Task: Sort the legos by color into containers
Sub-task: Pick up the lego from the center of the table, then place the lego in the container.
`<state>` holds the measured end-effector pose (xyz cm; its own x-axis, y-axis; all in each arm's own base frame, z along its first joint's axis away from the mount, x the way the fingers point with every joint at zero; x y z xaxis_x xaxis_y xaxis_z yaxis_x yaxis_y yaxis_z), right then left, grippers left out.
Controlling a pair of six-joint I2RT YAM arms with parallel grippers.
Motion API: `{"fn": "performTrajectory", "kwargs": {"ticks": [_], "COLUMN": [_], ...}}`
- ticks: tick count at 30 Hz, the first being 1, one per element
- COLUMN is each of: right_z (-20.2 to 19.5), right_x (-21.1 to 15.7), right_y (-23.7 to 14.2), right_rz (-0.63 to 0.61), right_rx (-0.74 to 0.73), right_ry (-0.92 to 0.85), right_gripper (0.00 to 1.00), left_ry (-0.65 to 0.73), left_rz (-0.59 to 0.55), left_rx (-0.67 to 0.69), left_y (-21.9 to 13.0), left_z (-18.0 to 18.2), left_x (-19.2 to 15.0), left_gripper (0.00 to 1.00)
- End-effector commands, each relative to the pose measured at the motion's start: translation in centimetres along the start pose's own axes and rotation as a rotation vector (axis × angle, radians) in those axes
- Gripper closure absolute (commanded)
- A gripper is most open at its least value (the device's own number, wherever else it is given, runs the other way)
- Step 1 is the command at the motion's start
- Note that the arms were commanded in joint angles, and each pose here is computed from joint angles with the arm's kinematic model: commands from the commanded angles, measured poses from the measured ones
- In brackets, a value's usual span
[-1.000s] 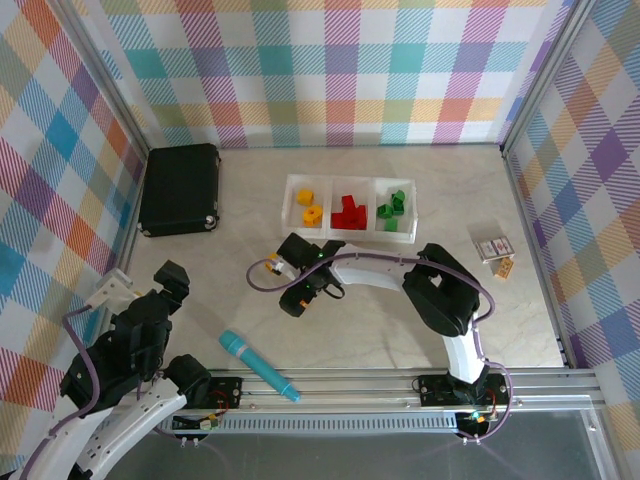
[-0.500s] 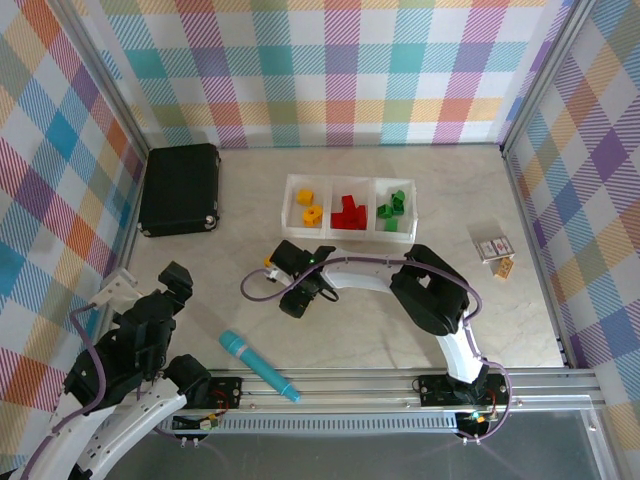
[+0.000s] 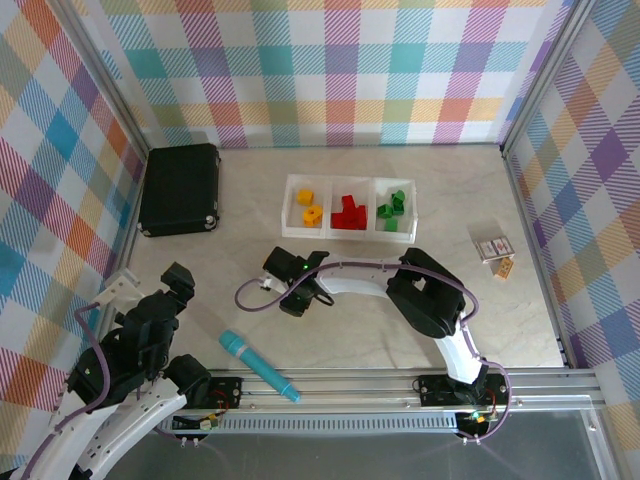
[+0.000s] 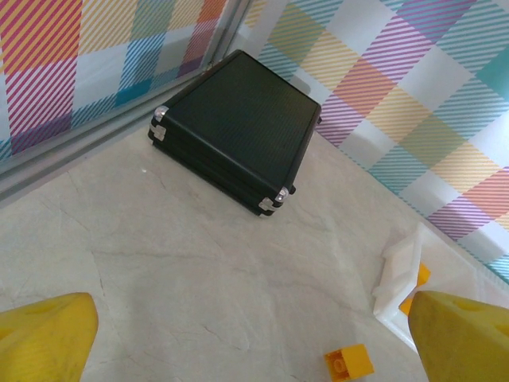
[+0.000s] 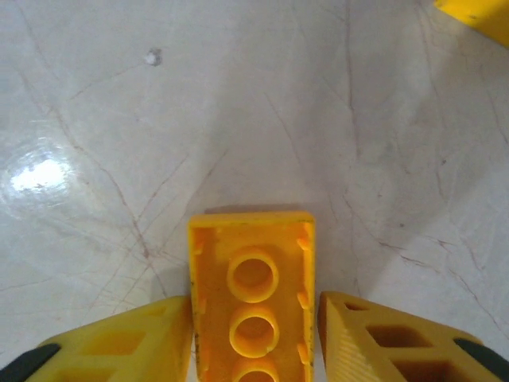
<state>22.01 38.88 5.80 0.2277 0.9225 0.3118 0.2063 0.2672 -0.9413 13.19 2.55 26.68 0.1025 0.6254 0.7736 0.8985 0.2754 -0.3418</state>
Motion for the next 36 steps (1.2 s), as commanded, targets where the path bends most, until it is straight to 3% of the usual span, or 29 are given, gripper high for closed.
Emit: {"fn": "performTrajectory", "kwargs": {"ticks": [1,8,12,22,29,36], "right_z": [-2.4,-4.9,-7.8,-15.9,-23.3,-25.4], "right_x": [-1.2,-0.2,-0.3,1.8,3.3,5.7], "right_y": [2.3,-0.7,-3.1,-9.3,-8.1,-5.5], "right_rz": [0.061,-0.025,-0.091,-0.233,-0.257,-0.293], "right_rx": [-0.110,-0.135,-0.113,-0.138,-0.098,-0.053], "right_ry": [0.031,0.159,0.334,0.553,0.721,0.712], "right_gripper": [0.60,0.68,0.73,0.73,0.72,0.71], "left_ry": [0.010,0.029,0.049,0.086,0.106,0.149], "left_rz": [-0.006,0.017,0.056,0.130,0.236,0.411], "left_rx": [0.017,0.025,0.034,0.048,0.040,0.044], "left_y": [0.3,0.7,1.2,2.7,4.0,5.6], "left_z": [0.1,0.0,-0.1,-0.9,-1.7,-3.1], "left_x": [-0.4,-1.1,-2.2,-4.8,-7.9,-12.4], "left_gripper": [0.00,0.00,0.00,0.00,0.00,0.00]}}
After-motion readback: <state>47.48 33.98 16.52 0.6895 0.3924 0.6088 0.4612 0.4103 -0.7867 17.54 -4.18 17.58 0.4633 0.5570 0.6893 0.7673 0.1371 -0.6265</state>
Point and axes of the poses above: each hand's point on the last joint's axis, 136 mm out from that joint toward the fingers, its own y axis out along the fingers, its own z axis along the line the jaws close on, x = y × z, the point moved 4 cm from there along -y, back along the fingers, and after that the axes turned 5 degrees about -y, right-handed, at the moved point
